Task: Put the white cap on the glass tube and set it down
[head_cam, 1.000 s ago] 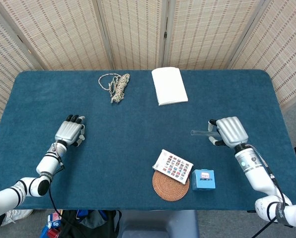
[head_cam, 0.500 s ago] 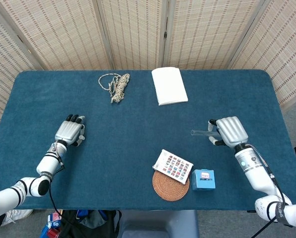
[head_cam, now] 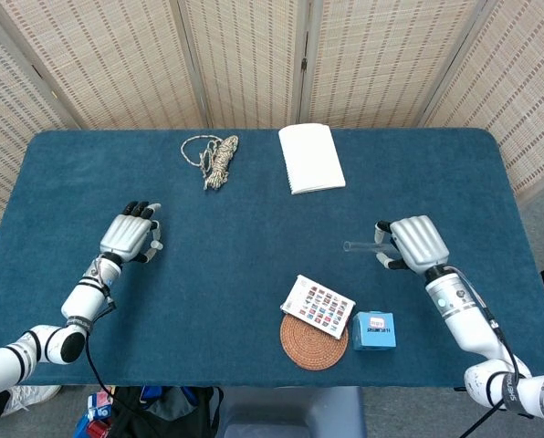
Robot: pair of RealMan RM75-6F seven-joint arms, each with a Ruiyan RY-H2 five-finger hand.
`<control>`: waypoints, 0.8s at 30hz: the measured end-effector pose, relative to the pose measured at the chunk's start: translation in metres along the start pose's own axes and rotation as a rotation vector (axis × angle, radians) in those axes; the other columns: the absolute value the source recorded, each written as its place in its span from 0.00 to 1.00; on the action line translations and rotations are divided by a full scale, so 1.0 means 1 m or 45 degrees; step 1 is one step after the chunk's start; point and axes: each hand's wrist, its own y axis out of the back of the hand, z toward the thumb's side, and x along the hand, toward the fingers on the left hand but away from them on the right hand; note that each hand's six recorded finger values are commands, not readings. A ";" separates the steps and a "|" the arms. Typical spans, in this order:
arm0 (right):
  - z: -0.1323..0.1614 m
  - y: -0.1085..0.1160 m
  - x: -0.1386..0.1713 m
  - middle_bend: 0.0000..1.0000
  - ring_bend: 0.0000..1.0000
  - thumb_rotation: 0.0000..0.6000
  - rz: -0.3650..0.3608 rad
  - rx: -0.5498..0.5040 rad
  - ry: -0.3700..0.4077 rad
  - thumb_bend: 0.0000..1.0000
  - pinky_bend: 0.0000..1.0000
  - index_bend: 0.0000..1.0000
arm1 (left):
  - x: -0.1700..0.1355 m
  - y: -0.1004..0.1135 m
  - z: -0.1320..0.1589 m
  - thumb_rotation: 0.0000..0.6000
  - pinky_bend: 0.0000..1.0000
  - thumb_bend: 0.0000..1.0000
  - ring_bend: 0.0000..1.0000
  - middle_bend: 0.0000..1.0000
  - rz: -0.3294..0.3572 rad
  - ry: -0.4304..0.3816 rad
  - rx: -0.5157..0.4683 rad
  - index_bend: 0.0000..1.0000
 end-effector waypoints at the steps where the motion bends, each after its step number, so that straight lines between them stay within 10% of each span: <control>1: 0.002 -0.001 -0.001 1.00 1.00 1.00 -0.001 -0.008 0.008 0.83 1.00 0.84 | -0.002 0.005 0.003 1.00 0.00 0.37 0.00 0.05 0.009 -0.013 -0.020 0.56; 24: 0.122 -0.030 -0.055 1.00 1.00 1.00 -0.038 -0.364 0.353 0.83 1.00 0.86 | -0.047 0.111 0.083 1.00 0.00 0.37 0.00 0.05 0.165 -0.274 -0.485 0.56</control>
